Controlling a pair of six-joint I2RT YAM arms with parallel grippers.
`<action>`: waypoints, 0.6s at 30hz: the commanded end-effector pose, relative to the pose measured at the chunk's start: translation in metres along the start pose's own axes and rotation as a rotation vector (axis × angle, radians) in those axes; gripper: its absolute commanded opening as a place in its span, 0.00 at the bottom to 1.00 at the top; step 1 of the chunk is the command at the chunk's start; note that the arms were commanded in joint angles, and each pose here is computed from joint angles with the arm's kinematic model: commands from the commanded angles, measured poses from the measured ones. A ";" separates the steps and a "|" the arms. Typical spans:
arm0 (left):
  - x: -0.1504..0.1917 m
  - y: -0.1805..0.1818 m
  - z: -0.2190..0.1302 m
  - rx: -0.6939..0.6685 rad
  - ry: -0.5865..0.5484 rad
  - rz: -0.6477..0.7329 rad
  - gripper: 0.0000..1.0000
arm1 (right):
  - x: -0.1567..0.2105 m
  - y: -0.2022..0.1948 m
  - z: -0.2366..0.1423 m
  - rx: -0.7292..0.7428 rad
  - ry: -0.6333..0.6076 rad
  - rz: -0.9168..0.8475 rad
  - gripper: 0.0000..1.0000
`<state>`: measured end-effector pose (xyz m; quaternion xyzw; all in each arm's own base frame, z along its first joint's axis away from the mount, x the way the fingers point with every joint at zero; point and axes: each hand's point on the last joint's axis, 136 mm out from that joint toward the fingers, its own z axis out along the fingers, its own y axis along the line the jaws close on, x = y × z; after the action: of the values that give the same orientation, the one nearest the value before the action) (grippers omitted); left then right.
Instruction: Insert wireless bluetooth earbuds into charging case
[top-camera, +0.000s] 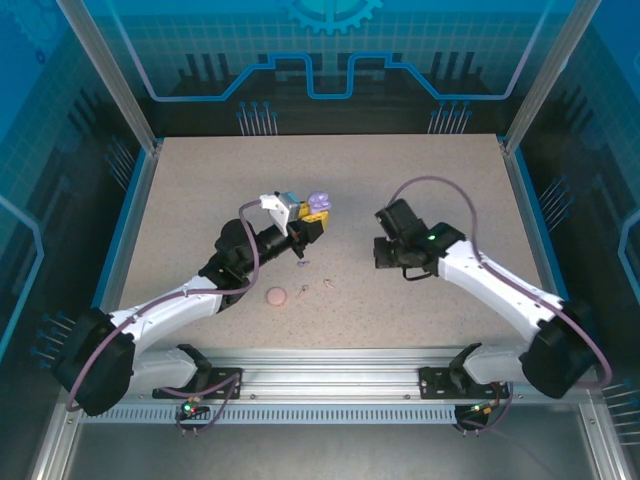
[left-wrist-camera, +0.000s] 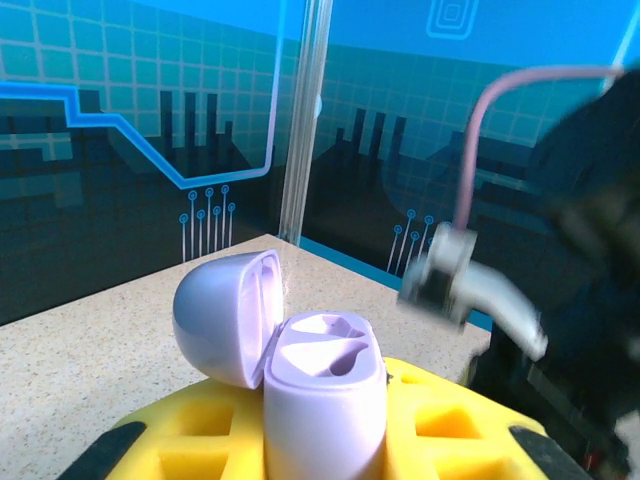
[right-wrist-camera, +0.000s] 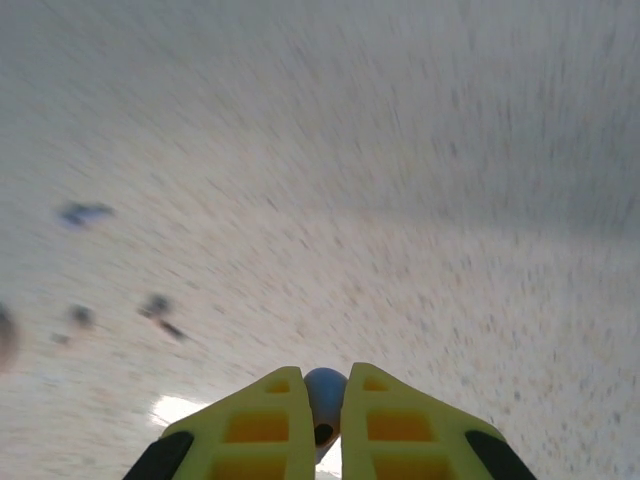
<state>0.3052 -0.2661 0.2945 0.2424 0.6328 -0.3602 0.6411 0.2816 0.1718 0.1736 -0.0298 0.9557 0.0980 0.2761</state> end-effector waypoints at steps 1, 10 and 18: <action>-0.016 -0.014 0.005 0.066 -0.024 0.022 0.00 | -0.044 0.016 -0.053 -0.078 -0.171 -0.066 0.10; -0.023 -0.031 0.015 0.164 -0.020 0.029 0.00 | -0.110 0.079 -0.159 -0.389 -0.494 -0.227 0.10; -0.039 -0.049 0.027 0.254 -0.048 0.078 0.00 | -0.116 0.114 -0.199 -0.578 -0.677 -0.348 0.10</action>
<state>0.2955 -0.3002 0.3211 0.3040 0.5945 -0.4084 0.6223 0.2741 0.2299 0.3931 -0.1899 0.7800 0.2832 0.5246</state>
